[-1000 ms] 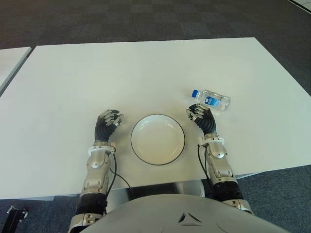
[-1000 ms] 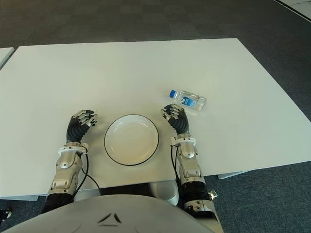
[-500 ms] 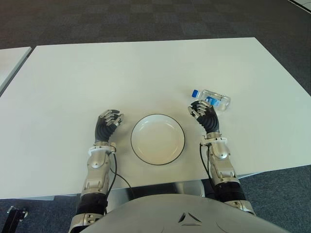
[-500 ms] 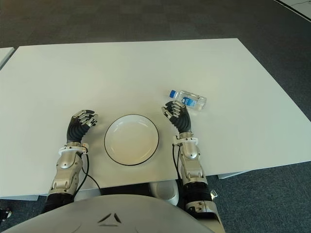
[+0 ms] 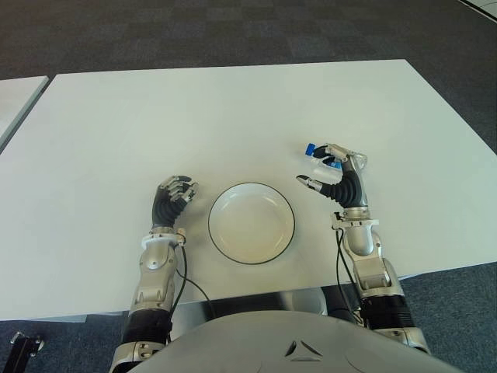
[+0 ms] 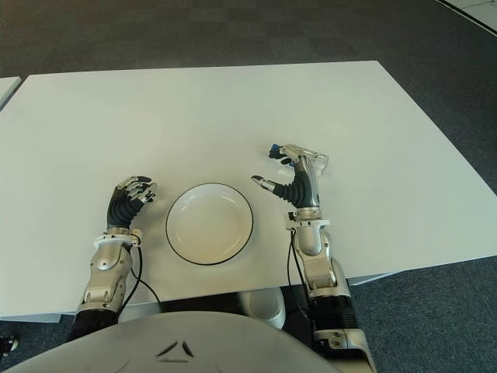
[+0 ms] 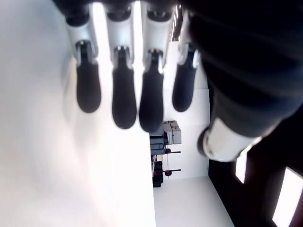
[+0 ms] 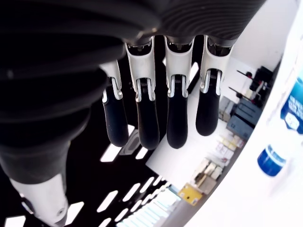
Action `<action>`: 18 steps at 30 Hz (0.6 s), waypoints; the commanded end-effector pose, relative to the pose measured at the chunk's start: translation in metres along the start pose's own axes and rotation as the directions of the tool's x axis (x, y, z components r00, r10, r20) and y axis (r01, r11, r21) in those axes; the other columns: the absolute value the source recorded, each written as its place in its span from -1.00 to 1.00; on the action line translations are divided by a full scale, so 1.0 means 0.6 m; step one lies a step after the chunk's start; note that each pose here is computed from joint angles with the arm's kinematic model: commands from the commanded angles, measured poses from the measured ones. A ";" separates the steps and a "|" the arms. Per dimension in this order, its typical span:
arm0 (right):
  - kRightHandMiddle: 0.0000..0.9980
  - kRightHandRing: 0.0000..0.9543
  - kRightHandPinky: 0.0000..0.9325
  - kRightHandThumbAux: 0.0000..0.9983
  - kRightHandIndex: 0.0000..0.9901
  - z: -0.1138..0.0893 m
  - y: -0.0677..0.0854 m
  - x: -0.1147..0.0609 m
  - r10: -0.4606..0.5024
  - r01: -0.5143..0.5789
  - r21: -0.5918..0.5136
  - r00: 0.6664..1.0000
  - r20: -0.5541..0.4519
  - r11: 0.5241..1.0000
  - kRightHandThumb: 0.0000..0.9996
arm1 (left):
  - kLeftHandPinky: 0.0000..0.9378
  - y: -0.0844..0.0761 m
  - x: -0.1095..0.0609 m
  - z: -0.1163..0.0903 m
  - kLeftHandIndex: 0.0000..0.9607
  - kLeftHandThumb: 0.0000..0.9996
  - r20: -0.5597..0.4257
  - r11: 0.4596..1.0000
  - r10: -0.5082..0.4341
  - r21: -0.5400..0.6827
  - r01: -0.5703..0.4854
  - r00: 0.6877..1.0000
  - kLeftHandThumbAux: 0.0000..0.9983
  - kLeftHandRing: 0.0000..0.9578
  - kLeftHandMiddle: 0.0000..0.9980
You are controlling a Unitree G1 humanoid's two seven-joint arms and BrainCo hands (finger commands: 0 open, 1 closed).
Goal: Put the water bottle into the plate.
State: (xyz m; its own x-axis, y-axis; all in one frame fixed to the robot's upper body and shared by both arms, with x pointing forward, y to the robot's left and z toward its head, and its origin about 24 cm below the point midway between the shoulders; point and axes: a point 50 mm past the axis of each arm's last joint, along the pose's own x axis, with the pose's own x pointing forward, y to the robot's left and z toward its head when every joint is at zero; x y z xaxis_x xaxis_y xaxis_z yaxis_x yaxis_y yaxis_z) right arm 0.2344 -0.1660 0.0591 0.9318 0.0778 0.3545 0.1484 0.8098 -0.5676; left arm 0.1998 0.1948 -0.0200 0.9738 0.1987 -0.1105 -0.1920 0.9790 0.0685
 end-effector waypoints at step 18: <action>-1.00 -1.00 -1.00 -0.34 -1.00 -0.002 -0.033 0.110 0.011 -0.086 -0.349 0.977 -0.211 0.933 0.18 | 0.11 -0.001 -0.004 -0.010 -0.10 0.41 -0.027 1.000 -0.021 -0.005 0.021 0.999 0.43 0.14 0.13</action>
State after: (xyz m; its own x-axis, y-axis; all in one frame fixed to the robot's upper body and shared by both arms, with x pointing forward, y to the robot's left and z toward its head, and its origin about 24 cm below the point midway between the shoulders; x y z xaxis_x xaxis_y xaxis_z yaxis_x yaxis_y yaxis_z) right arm 0.2887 -0.1797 0.0923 0.9712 -0.0142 0.2379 0.2035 0.5692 -0.7966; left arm 0.1997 0.1945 -0.0215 0.9757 0.1862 -0.1155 -0.1796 0.9815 0.0657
